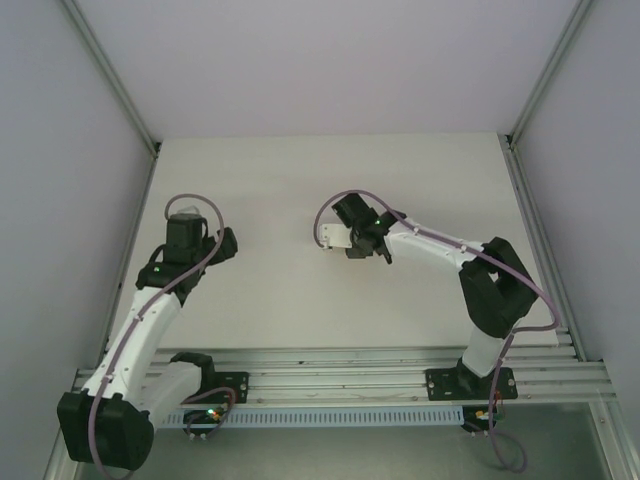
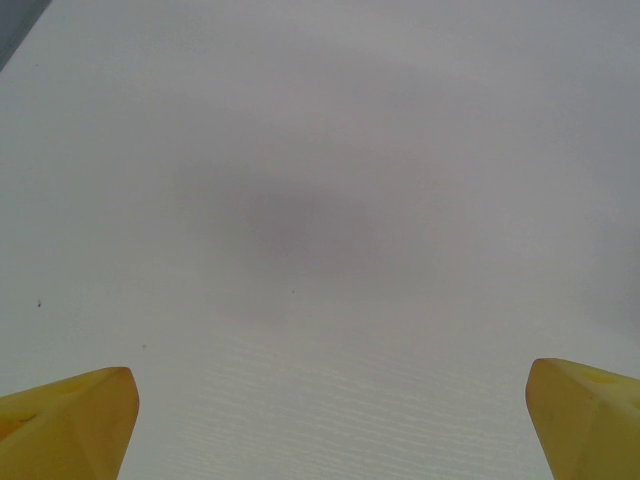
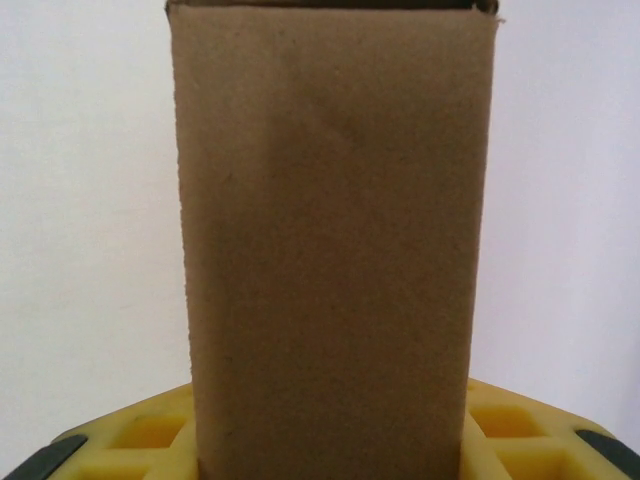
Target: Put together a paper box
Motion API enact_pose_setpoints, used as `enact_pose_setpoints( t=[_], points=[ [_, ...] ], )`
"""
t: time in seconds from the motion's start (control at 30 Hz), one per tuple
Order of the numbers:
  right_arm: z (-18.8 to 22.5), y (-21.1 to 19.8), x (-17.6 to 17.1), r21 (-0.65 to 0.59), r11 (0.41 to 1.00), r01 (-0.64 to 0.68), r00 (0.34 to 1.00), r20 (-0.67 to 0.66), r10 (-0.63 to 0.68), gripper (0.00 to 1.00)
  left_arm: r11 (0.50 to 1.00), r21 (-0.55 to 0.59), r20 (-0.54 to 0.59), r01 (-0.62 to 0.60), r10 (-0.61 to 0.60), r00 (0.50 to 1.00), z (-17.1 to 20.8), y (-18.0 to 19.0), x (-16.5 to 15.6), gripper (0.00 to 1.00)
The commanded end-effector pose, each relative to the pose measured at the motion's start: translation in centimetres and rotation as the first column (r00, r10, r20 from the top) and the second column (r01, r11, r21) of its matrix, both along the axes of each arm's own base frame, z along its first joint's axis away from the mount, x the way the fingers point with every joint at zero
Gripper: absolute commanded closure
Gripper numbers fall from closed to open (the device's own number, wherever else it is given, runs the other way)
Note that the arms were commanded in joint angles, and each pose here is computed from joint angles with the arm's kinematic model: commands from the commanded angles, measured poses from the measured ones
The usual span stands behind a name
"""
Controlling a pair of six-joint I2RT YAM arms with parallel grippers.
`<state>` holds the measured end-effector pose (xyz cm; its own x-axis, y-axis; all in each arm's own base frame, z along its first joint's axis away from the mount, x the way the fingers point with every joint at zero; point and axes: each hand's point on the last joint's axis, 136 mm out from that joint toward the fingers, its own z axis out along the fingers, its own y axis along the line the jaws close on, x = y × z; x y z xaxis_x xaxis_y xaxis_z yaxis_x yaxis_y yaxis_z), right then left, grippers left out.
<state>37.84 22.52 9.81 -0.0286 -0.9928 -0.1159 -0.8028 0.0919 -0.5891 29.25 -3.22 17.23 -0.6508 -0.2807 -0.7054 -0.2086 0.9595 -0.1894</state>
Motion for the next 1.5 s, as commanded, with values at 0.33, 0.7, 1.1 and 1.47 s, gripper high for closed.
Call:
enact_pose_setpoints(
  t=[0.33, 0.7, 1.1, 1.47],
  points=[
    [-3.8, 0.8, -5.4, 0.081, 0.996, -0.027, 0.998, 0.051, 0.023, 0.37, 0.998, 0.056, 0.003, 0.018, -0.018, 1.0, -0.9, 0.6, -0.3, 0.0],
    [-1.1, 0.2, -10.5, 0.22, 0.975, -0.032, 0.997, -0.061, 0.047, 0.0, 0.995, 0.101, 0.092, 0.019, -0.028, 0.995, -0.4, 1.1, 0.4, 0.0],
    [10.8, -14.7, -1.8, 0.914, 0.241, 0.326, 0.712, -0.07, -0.699, 0.0, 0.942, 0.327, 0.263, -0.079, -0.011, 0.965, -2.4, 4.7, 5.7, 0.0],
    [3.8, -18.4, -0.2, 0.929, 0.233, 0.286, 0.686, -0.029, -0.727, 0.0, 0.947, 0.311, 0.484, -0.084, -0.082, 0.871, -3.9, 4.6, 6.5, 0.0]
  ],
)
